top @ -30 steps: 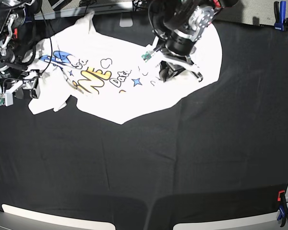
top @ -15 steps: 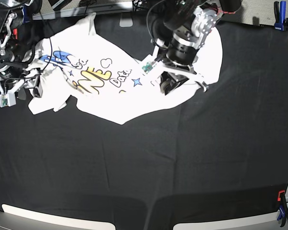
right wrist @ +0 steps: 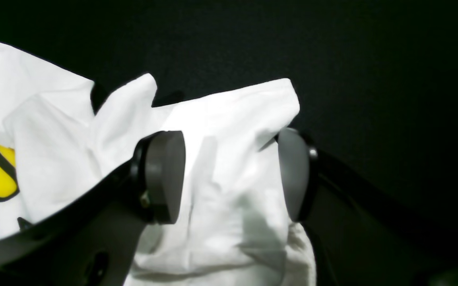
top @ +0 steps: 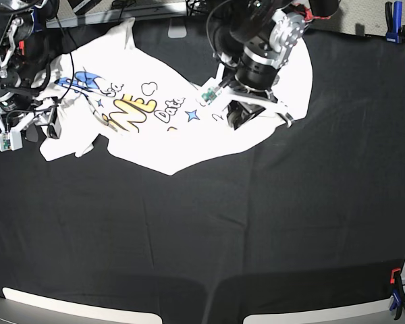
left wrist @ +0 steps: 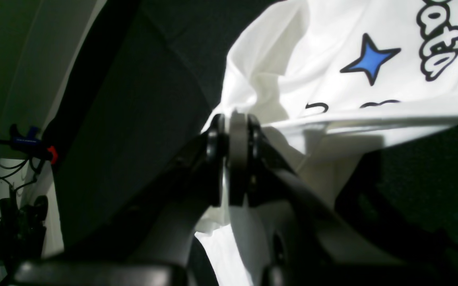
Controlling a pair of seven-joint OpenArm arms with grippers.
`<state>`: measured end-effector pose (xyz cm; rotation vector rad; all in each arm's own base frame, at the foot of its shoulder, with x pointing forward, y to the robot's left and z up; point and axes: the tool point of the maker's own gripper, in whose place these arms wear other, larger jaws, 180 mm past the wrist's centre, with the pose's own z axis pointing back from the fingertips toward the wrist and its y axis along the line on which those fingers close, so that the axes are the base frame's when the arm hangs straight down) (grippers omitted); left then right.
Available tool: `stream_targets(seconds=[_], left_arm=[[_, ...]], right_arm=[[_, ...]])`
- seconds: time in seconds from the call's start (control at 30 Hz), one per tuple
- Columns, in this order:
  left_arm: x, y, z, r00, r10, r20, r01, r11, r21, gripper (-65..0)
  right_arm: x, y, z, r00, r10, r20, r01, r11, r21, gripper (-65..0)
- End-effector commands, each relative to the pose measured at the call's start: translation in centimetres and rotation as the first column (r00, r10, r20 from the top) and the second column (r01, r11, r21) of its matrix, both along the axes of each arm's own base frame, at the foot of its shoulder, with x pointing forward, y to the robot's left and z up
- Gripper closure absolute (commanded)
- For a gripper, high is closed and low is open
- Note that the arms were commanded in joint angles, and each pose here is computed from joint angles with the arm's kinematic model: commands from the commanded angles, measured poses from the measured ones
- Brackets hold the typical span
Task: Layout the t-shirt on the table in an organized manner, then fold the t-shirt properly
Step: 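Pull the shirt edge with the left gripper to smooth the shirt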
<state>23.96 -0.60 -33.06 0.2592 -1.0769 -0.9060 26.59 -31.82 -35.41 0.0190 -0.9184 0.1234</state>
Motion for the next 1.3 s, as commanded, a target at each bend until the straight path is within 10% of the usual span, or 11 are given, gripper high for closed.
stream_targets(seconds=[0.0, 1.27], left_arm=[[0.5, -0.3, 1.4, 0.999, 0.004, 0.045, -0.002, 0.999, -0.033, -6.2], [0.3, -0.2, 0.9, 1.0, 0.014, 0.017, -0.013, 0.999, -0.036, -11.1]], right_arm=[[0.9, -0.3, 1.6, 0.999, 0.011, 0.052, -0.01, 1.0, -0.015, -36.1], [0.8, 0.6, 1.2, 0.998, 0.003, 0.061, -0.005, 0.999, 0.033, -36.1]])
